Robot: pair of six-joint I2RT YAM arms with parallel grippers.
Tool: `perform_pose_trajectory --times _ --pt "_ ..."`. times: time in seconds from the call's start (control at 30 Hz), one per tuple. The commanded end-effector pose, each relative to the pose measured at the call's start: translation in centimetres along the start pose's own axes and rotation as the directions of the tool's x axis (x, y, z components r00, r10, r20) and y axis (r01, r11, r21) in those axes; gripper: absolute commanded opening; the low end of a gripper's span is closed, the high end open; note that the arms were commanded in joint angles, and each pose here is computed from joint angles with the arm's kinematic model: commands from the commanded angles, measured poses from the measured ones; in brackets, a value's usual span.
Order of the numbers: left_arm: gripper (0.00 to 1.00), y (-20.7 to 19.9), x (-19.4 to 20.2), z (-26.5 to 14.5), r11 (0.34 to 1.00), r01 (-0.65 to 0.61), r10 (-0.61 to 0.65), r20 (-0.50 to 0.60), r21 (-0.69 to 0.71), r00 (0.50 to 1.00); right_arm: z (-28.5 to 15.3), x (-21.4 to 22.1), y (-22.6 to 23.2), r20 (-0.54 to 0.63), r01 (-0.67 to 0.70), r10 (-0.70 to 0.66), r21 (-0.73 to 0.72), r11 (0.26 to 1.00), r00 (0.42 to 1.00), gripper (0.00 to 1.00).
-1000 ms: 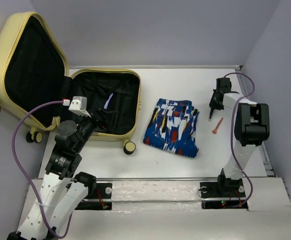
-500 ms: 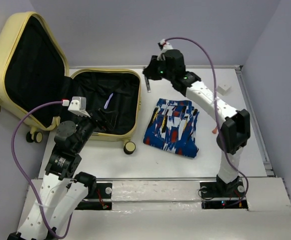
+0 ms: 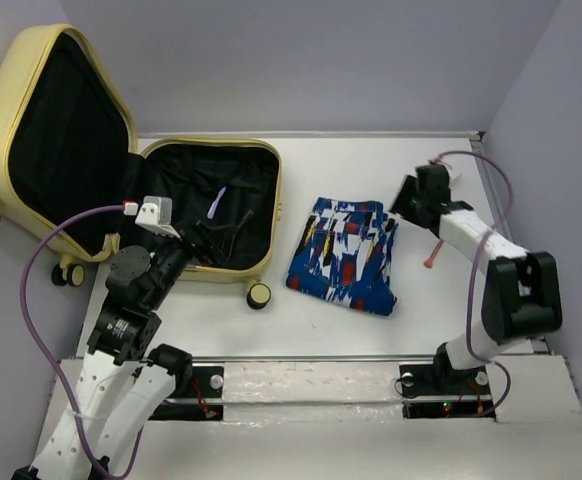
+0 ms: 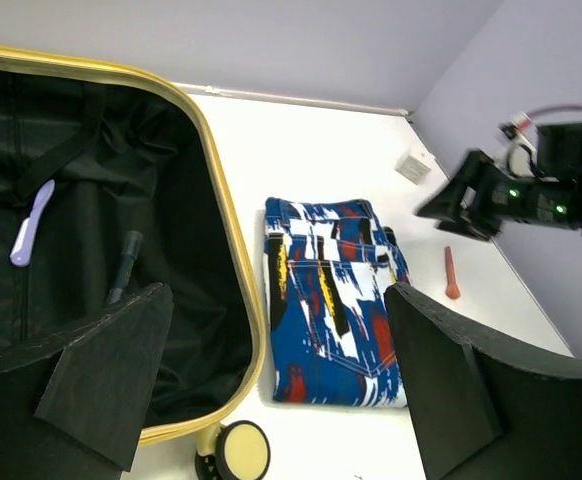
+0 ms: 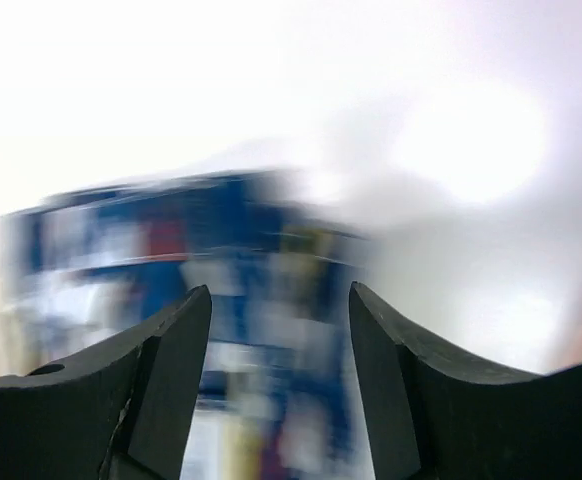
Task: Pack the luggage
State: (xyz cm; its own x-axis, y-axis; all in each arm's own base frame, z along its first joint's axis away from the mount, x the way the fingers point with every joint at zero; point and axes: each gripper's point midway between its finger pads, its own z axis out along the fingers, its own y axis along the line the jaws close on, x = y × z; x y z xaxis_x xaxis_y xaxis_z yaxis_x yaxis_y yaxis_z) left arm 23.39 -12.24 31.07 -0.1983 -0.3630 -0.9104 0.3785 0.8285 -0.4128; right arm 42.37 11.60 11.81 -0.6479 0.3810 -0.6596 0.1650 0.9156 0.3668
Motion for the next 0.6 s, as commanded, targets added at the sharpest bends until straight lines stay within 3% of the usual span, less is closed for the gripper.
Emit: perform_pose_trajectory --times 0.0,0.07,0.23,0.37,0.57 --pt "0.99 -2.3 -2.4 -0.6 0.996 -0.028 0.022 0.068 0.083 0.997 -5.1 -0.9 -11.0 0.160 -0.108 0.058 0.322 0.941 0.985 0.61" --pt "0.99 -2.6 -2.4 -0.7 0.995 -0.028 0.022 0.068 0.093 0.997 -5.7 0.5 -14.6 0.157 -0.127 0.066 0.417 0.900 0.985 0.60" --pt "0.99 -3.0 -2.7 -1.3 0.994 -0.033 0.025 0.083 0.102 0.996 -4.2 3.7 -18.0 0.043 -0.133 0.129 0.500 0.856 0.991 0.59" --pt "0.99 -3.6 -2.9 -1.8 0.992 -0.034 0.022 0.094 0.123 0.995 -2.7 5.0 -18.4 -0.039 -0.104 0.143 0.505 0.857 0.989 0.55" --pt "0.99 -3.9 -3.2 -2.3 0.991 -0.039 0.026 0.104 0.128 0.994 -1.9 5.0 -19.5 -0.059 -0.119 0.177 0.528 0.841 0.983 0.49"
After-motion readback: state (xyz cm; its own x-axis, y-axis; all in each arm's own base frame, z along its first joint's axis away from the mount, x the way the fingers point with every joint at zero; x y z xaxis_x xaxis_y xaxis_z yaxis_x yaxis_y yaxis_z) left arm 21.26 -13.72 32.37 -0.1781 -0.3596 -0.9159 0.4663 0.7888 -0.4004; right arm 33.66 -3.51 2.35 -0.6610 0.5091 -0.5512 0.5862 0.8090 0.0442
